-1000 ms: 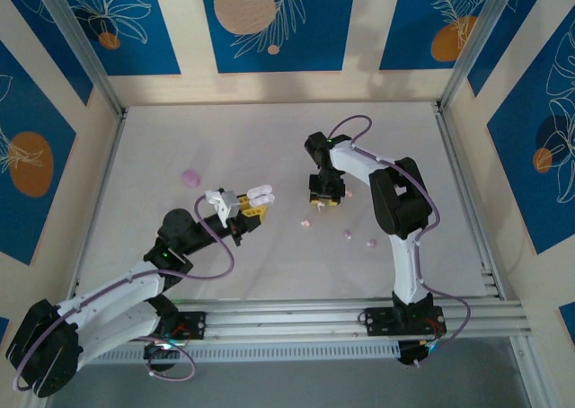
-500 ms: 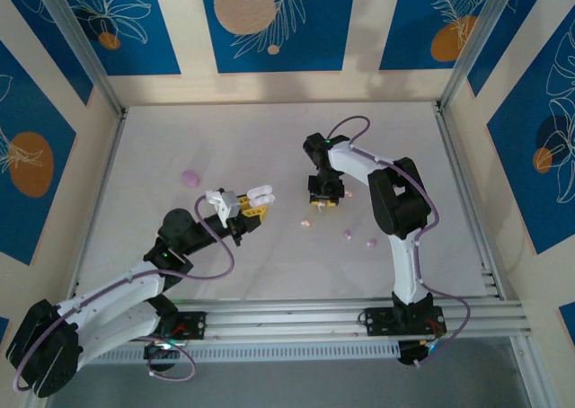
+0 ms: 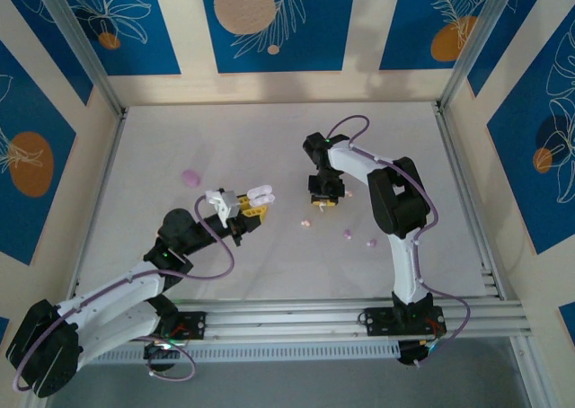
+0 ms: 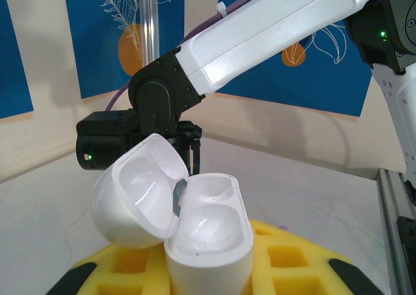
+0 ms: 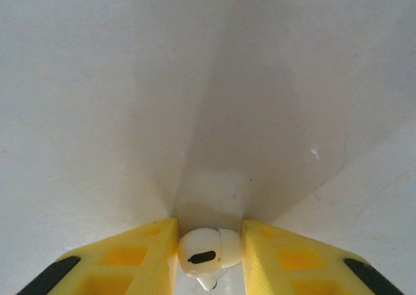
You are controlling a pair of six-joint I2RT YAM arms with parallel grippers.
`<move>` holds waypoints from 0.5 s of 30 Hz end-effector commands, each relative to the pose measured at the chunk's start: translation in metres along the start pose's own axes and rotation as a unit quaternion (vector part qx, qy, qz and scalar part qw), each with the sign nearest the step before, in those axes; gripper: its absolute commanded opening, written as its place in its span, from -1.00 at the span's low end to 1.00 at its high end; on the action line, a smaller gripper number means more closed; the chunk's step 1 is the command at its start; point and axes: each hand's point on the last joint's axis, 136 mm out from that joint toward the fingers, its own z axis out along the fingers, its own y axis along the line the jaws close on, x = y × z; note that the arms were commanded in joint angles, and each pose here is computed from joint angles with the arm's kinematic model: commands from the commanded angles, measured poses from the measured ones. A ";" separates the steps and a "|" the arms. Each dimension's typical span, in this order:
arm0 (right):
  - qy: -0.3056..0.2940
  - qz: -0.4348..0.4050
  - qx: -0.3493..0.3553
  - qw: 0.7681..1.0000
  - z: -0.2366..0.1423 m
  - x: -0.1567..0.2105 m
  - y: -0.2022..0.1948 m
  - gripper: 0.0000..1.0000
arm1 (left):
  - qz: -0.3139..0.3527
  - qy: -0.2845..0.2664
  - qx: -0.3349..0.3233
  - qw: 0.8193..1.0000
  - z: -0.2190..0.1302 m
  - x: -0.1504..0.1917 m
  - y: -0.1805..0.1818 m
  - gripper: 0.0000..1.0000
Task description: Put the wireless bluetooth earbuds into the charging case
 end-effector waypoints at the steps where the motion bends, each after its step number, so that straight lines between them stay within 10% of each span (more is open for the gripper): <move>1: -0.005 -0.006 0.001 1.000 0.007 -0.008 0.003 -0.39 | 0.008 -0.008 0.004 1.000 0.000 -0.005 -0.003 -0.69; 15: -0.121 -0.016 -0.067 0.990 -0.077 -0.004 0.010 -0.49 | -0.014 -0.008 -0.003 1.000 0.004 -0.003 0.000 -0.68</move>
